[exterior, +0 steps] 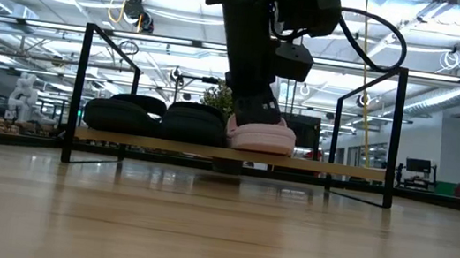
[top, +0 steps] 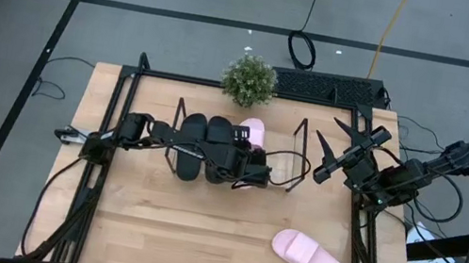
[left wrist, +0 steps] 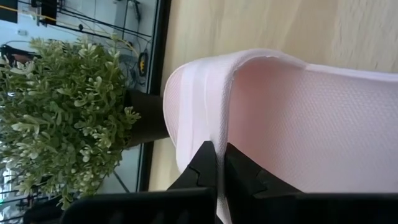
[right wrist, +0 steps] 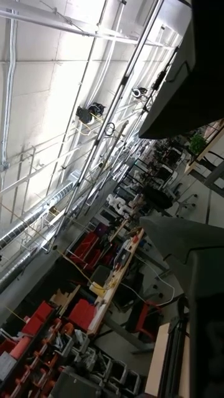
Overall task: Pick and place slides into the shelf
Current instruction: Put the left pink slide on the shelf
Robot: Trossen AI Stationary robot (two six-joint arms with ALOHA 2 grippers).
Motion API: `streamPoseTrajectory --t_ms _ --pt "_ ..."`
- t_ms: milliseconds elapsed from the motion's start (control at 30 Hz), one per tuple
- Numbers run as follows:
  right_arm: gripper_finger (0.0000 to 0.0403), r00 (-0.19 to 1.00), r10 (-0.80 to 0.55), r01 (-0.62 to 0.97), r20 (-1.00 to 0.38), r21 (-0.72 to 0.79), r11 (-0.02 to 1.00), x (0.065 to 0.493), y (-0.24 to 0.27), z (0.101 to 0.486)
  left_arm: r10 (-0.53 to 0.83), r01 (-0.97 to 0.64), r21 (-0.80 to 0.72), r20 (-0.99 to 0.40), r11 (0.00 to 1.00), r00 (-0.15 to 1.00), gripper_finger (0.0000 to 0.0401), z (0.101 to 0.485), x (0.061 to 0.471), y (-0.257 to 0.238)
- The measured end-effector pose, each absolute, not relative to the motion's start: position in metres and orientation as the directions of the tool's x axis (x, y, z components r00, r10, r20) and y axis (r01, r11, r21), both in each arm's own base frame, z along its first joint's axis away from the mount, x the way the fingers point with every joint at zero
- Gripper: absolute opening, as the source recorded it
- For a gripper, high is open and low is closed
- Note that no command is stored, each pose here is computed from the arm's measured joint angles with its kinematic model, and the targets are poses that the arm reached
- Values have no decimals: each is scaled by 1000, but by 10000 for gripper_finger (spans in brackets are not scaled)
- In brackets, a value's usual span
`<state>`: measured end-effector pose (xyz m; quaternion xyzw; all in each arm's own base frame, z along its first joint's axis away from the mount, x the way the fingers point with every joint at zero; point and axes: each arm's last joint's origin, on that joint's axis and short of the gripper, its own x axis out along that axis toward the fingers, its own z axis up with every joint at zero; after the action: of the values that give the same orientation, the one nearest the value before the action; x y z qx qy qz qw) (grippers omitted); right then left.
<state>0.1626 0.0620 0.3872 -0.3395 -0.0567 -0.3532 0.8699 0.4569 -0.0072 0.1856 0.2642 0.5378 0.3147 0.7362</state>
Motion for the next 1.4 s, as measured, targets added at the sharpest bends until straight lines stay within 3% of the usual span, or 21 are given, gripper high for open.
streamPoseTrajectory --t_ms 200,1167,1400 --pt "205 744 -576 653 338 -550 520 163 62 387 745 -168 728 -628 665 226 8 186 457 -8" --pt "205 744 -576 653 339 -550 520 163 62 387 738 -158 725 -627 670 250 157 186 456 -24" --pt "205 744 -575 653 340 -550 521 162 62 387 730 -185 710 -628 679 268 183 204 450 -26"
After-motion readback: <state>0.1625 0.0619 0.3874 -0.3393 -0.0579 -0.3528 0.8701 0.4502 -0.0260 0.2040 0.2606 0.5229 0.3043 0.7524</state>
